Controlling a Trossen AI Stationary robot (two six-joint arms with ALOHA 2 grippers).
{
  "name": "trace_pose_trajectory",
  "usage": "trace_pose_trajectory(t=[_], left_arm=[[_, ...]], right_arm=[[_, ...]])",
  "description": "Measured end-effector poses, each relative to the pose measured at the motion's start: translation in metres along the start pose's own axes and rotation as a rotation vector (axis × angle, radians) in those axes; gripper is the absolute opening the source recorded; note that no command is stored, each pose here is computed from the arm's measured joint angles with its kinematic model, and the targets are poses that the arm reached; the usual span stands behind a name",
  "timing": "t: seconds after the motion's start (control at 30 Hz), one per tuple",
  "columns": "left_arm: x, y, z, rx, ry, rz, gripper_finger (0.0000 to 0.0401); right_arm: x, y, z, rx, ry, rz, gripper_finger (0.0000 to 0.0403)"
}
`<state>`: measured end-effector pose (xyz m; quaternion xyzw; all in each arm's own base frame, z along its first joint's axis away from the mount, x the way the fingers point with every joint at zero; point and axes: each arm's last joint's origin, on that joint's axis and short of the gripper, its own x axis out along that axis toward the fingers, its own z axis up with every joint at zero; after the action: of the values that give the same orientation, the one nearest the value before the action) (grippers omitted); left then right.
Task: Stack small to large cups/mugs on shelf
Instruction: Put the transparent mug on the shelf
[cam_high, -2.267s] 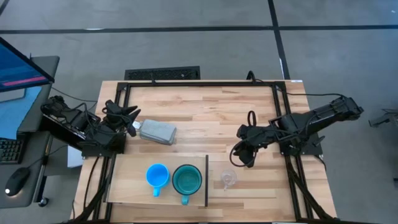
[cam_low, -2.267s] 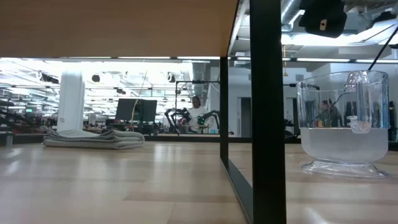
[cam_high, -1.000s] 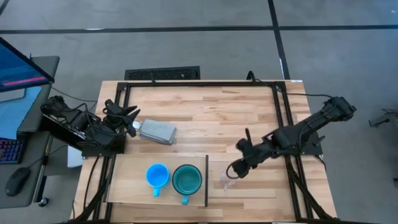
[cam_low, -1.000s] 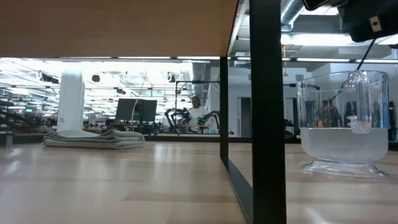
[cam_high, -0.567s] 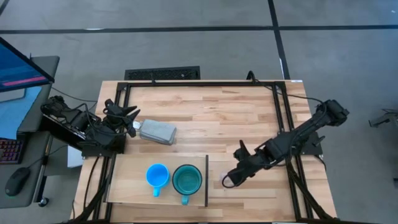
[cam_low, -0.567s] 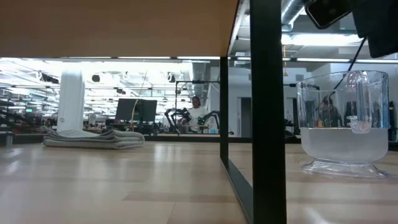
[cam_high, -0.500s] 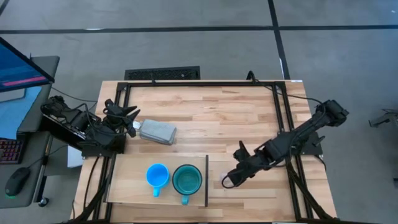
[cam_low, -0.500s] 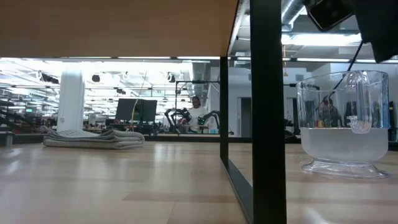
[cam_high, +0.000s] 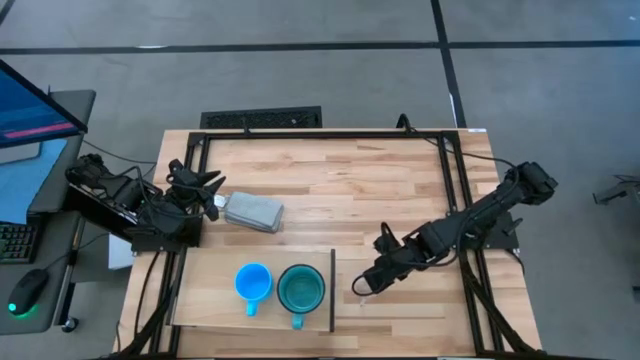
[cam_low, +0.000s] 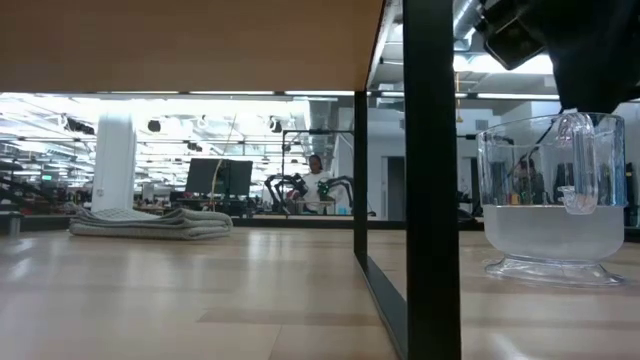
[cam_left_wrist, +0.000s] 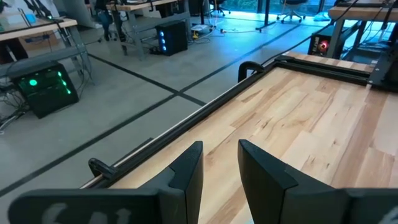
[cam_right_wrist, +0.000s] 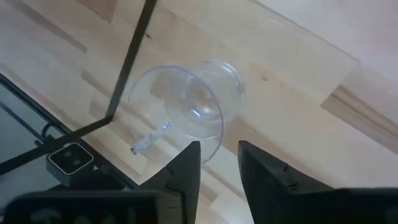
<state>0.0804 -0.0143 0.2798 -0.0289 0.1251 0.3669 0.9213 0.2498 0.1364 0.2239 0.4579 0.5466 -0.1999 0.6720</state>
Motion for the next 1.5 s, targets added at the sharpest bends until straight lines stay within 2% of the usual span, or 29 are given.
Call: trace_pose_trajectory(t=[0.13, 0.27, 0.47, 0.67, 0.77, 0.93, 1.0, 1.2, 1.33, 1.5], left_arm=[[0.000, 0.000, 0.000, 0.001, 0.000, 0.001, 0.0093], [0.000, 0.000, 0.000, 0.001, 0.000, 0.000, 0.0093], [0.000, 0.000, 0.000, 0.001, 0.001, 0.000, 0.0093], [0.000, 0.000, 0.000, 0.002, 0.001, 0.000, 0.0093], [0.000, 0.000, 0.000, 0.002, 0.001, 0.000, 0.0093], [0.000, 0.000, 0.000, 0.009, 0.001, 0.000, 0.0093], [0.000, 0.000, 0.000, 0.013, 0.001, 0.000, 0.0093], [0.000, 0.000, 0.000, 0.014, 0.001, 0.000, 0.0093], [0.000, 0.000, 0.000, 0.015, 0.001, 0.000, 0.0093], [0.000, 0.000, 0.000, 0.015, 0.011, -0.014, 0.0093]], right_arm=[[0.001, 0.000, 0.000, -0.009, 0.000, -0.002, 0.0128], [0.012, 0.001, 0.001, -0.016, 0.014, -0.027, 0.0128], [0.034, 0.009, 0.003, -0.051, 0.043, 0.003, 0.0128], [0.044, 0.009, 0.004, -0.054, 0.056, -0.016, 0.0121], [0.043, 0.011, 0.006, -0.050, 0.053, 0.000, 0.0097], [0.042, 0.010, 0.014, -0.067, 0.085, 0.011, 0.0016], [0.042, 0.010, 0.017, -0.062, 0.097, 0.013, 0.0013], [0.040, 0.005, 0.039, -0.079, 0.065, -0.002, 0.0007], [0.034, -0.005, 0.059, -0.106, 0.057, -0.071, 0.0005], [0.011, -0.010, 0.091, -0.166, 0.046, -0.156, 0.0003]])
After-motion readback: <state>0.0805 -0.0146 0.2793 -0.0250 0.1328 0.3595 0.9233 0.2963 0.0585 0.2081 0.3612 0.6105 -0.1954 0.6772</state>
